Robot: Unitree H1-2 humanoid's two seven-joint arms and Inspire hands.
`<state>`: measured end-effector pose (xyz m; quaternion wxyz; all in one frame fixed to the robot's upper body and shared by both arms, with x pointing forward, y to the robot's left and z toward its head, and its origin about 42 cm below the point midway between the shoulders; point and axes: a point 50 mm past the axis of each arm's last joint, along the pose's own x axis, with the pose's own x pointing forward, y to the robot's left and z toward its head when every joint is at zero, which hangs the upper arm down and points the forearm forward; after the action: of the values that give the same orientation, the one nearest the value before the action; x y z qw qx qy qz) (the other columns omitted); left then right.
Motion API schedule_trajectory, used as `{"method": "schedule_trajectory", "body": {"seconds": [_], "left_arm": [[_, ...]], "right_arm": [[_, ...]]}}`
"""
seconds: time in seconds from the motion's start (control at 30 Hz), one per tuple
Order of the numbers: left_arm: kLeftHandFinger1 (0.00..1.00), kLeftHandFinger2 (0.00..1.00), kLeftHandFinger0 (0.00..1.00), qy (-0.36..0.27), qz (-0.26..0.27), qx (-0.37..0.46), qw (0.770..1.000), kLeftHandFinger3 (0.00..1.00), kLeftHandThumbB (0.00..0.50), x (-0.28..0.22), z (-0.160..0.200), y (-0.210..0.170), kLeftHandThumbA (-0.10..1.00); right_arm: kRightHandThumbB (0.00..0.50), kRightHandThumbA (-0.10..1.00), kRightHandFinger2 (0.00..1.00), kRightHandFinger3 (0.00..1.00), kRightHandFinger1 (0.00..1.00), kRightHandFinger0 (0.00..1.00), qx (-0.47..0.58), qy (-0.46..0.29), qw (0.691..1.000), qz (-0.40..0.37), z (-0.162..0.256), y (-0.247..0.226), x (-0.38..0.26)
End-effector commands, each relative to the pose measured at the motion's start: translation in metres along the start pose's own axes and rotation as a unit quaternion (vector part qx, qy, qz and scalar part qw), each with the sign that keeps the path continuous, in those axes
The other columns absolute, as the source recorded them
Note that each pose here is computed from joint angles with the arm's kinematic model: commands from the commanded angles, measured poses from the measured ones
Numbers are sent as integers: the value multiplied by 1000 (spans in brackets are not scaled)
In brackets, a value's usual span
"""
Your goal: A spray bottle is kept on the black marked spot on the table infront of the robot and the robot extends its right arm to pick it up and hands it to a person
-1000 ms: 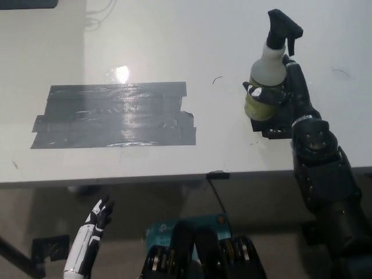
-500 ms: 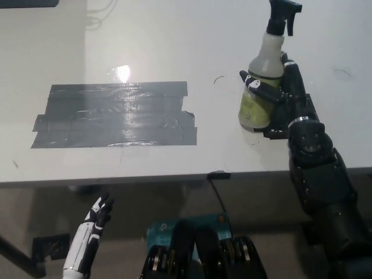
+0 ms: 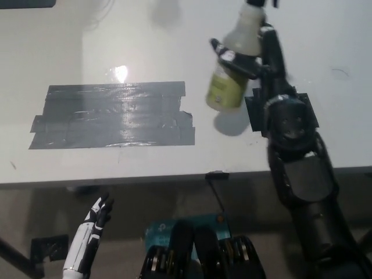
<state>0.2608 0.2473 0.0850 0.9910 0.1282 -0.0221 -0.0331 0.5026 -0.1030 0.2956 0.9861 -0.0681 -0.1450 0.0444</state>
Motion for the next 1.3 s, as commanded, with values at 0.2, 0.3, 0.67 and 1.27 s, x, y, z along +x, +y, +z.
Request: {"method": "schedule_trajectory", "body": {"seconds": [0.2,0.3,0.67,1.27], "left_arm": [[1000,1000,1000,-27,-5,5,1000,1000,292,3,6,6,1000],[1000,1000,1000,-23,-7,8,1000,1000,294,3,7,5,1000],[1000,1000,1000,-25,-13,17,999,1000,296,1,8,4,1000],[1000,1000,1000,-29,-18,19,999,1000,285,7,12,6,1000]], "right_arm": [[132,-100,885,919,487,0,18,28,998,60,13,59,24],[133,-100,902,908,499,0,4,63,996,66,-4,69,26],[111,-100,902,903,532,10,11,108,992,70,-39,85,17],[500,811,1000,1000,1000,1000,57,-17,987,146,15,33,11]]}}
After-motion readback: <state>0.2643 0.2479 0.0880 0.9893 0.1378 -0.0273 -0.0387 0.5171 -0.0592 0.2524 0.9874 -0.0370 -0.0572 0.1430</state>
